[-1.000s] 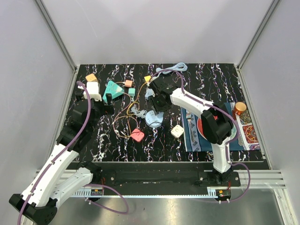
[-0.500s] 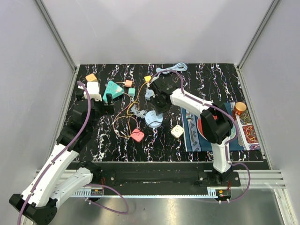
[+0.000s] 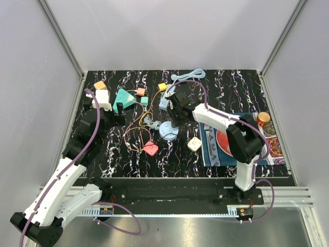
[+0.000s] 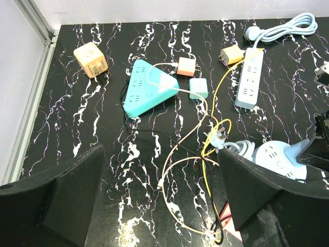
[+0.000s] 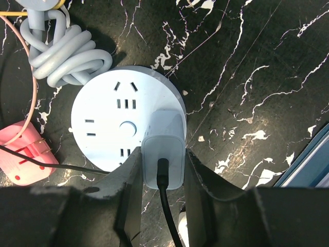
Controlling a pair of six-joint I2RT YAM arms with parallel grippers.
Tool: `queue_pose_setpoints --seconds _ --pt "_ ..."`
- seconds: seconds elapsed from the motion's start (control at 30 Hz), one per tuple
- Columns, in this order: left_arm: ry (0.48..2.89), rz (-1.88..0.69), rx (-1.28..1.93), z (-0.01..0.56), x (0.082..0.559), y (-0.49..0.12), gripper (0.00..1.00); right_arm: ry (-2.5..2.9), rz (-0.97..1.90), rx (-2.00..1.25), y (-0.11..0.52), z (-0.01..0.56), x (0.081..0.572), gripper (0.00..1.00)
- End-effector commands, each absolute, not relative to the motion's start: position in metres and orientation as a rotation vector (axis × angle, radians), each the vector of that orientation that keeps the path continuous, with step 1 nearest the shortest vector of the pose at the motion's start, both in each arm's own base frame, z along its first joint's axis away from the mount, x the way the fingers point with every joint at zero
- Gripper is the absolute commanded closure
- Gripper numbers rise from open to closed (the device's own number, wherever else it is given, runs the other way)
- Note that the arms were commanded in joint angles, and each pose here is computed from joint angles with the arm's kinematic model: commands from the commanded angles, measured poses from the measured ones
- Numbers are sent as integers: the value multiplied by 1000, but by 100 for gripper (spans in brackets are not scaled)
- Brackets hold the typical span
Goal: Insert the plug
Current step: Press the plug into the socket.
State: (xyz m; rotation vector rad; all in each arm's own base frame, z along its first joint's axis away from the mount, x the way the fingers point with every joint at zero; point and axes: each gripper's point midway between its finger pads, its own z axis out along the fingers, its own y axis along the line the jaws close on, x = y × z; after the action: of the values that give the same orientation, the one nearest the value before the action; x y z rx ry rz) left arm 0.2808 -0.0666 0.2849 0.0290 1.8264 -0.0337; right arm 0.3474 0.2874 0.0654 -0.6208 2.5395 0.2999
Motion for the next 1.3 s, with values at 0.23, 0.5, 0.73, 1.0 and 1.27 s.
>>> queue_pose_setpoints --seconds 0.23,0.5,0.73,1.0,1.27 --pt "1789 -34 14 293 285 -65 5 2824 113 -735 266 -10 310 100" --pt "1784 -33 10 294 285 -64 5 2883 36 -722 243 -40 291 100" --pt "1789 -31 11 293 285 -64 5 2863 41 -728 248 -34 297 100" --pt "1786 -34 17 293 285 -65 2 2734 124 -707 275 21 329 57" --pt "1787 -43 25 293 285 -67 1 2550 234 -655 304 108 365 21"
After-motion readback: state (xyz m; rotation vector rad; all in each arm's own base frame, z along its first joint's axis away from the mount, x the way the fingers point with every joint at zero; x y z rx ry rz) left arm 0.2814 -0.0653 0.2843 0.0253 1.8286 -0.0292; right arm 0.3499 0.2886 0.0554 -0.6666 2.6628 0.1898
